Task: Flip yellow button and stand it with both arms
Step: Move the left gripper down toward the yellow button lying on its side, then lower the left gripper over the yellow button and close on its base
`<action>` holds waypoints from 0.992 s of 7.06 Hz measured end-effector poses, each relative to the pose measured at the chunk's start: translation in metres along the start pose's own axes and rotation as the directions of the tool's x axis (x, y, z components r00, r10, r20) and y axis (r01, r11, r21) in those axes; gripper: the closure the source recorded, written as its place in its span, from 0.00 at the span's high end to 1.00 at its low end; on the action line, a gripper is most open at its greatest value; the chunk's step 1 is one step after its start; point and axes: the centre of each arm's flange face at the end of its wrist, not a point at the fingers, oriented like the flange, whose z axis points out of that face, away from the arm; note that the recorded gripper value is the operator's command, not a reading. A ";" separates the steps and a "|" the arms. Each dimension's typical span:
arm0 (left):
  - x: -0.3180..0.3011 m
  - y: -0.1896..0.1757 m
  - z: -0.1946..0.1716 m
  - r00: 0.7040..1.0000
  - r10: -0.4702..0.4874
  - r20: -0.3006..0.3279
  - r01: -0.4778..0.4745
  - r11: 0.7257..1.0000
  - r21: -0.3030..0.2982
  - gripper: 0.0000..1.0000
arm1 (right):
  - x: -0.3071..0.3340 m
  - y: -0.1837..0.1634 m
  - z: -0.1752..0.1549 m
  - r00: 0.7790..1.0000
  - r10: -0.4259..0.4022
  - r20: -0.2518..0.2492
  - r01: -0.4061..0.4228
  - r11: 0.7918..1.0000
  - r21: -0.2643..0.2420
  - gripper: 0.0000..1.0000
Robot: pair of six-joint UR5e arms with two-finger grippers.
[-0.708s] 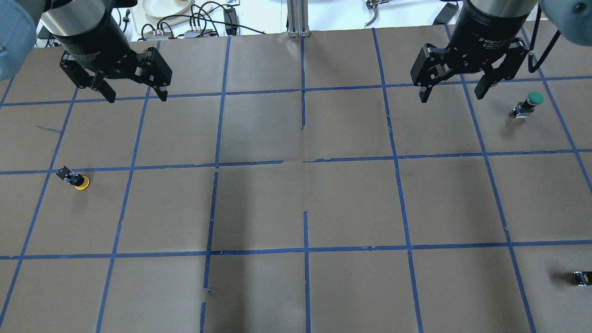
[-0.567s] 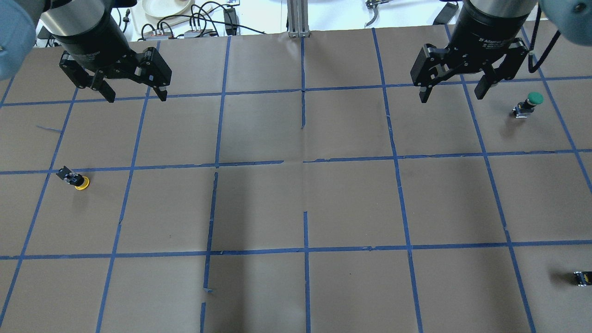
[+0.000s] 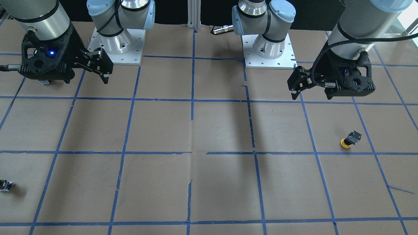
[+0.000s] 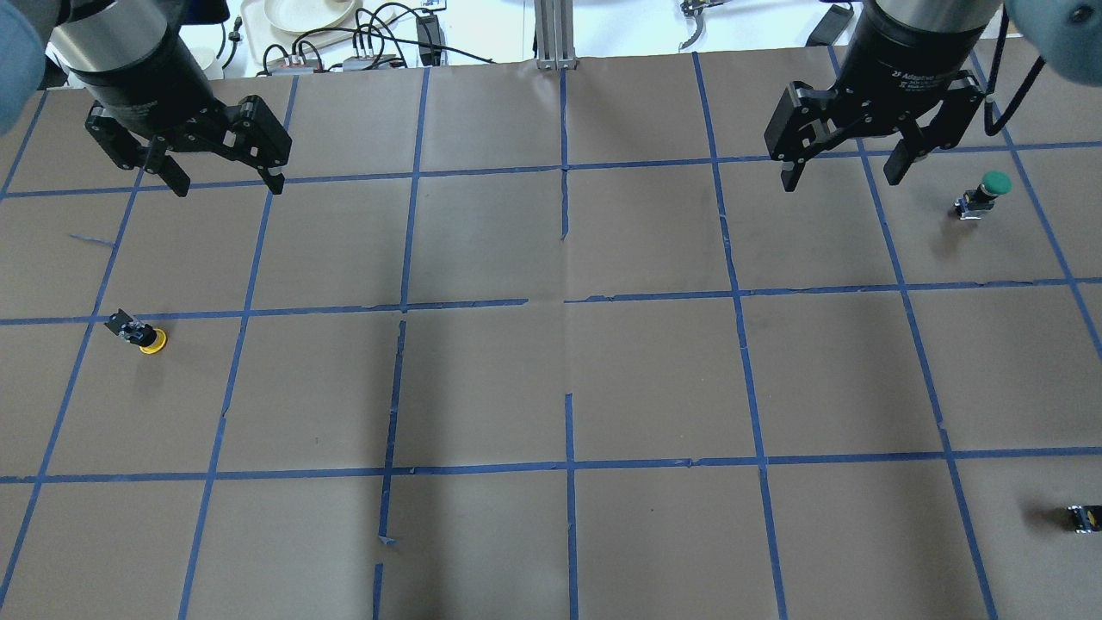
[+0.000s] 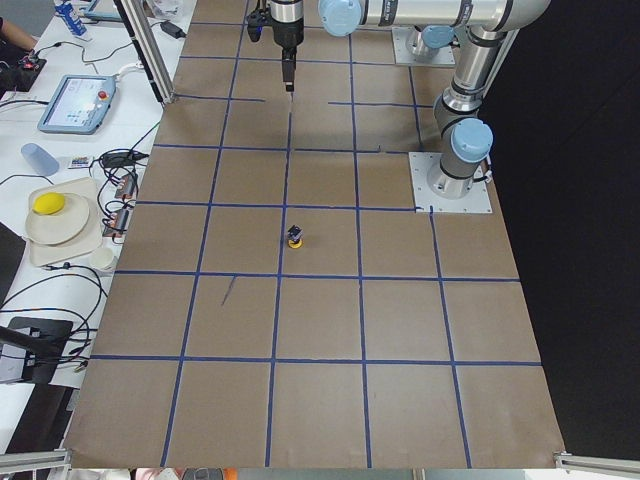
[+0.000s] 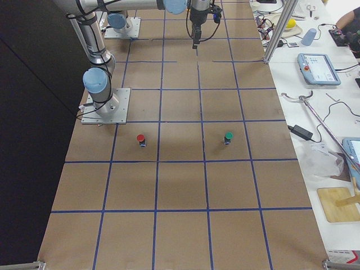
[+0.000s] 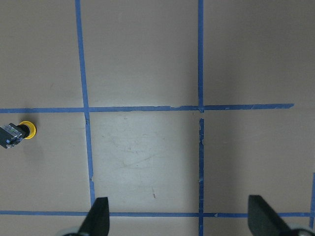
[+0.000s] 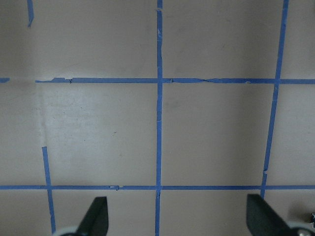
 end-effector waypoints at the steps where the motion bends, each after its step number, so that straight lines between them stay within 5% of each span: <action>1: -0.011 -0.003 0.006 1.000 0.012 -0.003 -0.012 1.000 -0.013 1.00 | 0.000 0.000 0.000 1.000 0.000 0.000 0.000 1.000 -0.001 1.00; 4: -0.077 -0.014 0.056 0.999 0.041 -0.030 -0.044 0.995 -0.093 1.00 | 0.000 0.000 0.000 1.000 0.000 0.000 0.000 1.000 0.000 1.00; 7: -0.184 -0.029 0.115 0.981 0.191 -0.013 -0.191 0.972 -0.139 1.00 | 0.000 0.000 0.000 1.000 0.000 0.000 0.000 1.000 0.000 1.00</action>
